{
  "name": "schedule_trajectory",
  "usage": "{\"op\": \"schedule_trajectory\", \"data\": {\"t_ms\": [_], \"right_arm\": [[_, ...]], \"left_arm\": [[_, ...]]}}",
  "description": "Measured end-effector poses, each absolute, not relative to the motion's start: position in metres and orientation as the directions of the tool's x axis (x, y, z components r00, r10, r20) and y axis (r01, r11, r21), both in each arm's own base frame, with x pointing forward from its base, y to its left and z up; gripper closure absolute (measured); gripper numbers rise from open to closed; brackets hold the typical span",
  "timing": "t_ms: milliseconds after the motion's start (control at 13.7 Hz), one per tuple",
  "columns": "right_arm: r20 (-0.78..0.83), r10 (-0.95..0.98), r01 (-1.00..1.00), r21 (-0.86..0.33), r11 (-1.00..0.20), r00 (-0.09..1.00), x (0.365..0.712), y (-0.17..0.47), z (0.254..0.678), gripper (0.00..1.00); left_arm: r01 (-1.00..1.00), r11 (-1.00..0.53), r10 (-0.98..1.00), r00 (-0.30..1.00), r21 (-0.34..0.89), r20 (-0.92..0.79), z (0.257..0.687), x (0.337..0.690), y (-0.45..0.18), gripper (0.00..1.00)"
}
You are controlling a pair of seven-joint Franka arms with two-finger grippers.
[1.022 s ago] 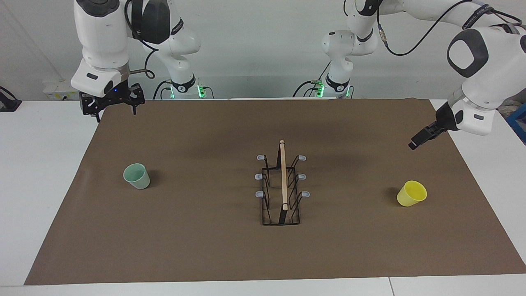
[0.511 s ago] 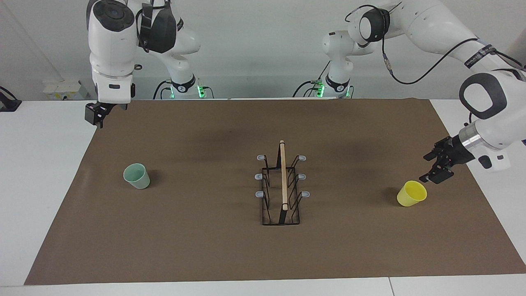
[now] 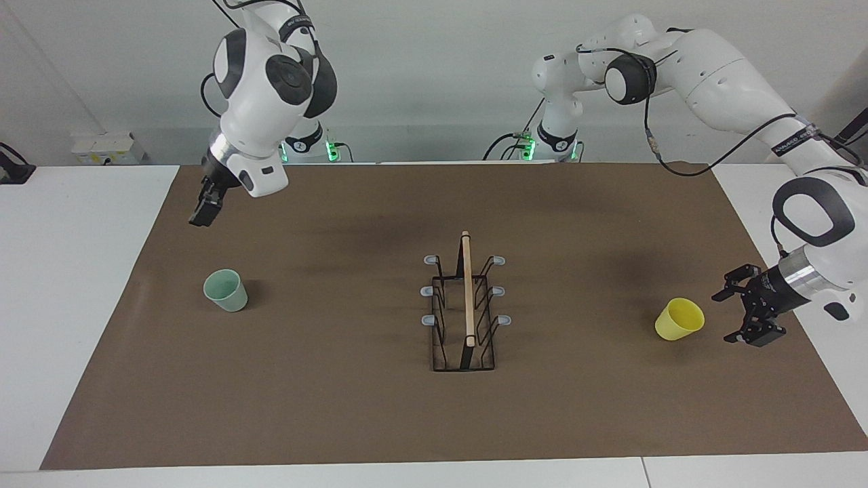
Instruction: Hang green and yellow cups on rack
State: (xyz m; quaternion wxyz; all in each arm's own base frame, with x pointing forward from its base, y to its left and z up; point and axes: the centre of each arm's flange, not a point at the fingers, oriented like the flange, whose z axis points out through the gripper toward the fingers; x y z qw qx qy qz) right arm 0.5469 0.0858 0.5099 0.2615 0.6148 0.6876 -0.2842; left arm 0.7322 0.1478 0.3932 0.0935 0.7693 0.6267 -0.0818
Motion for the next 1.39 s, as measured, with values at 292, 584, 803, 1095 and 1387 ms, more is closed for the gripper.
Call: {"op": "schedule_trajectory", "data": {"t_ms": [292,584,803,1095,1387], "right_arm": [[-0.748,0.632,0.979,-0.152,0.135,-0.203,0.562,0.113,0.445,0.0],[-0.769,0.606,0.979,-0.137,0.154,-0.203,0.567,0.118,0.401,0.0],[-0.811,0.545,0.975,-0.136,0.177,-0.212,0.557,0.139,0.362,0.0],[-0.858,0.48,0.977,-0.106,0.187,-0.185,0.55,0.172,0.302,0.0],[-0.876,0.463,0.985,-0.065,0.163,-0.134,0.555,0.156,0.276,0.0]], "left_arm": [[0.996,-0.079,0.948,0.088,0.042,-0.307,0.358,0.734,0.174,0.01],[0.999,0.022,0.893,-0.006,0.03,-0.45,0.336,0.725,0.183,0.0],[0.994,0.11,0.837,-0.093,0.0,-0.539,0.317,0.704,0.191,0.0],[0.981,0.188,0.773,-0.176,-0.044,-0.609,0.306,0.675,0.197,0.0],[0.949,0.31,0.654,-0.255,-0.056,-0.712,0.282,0.648,0.193,0.0]]}}
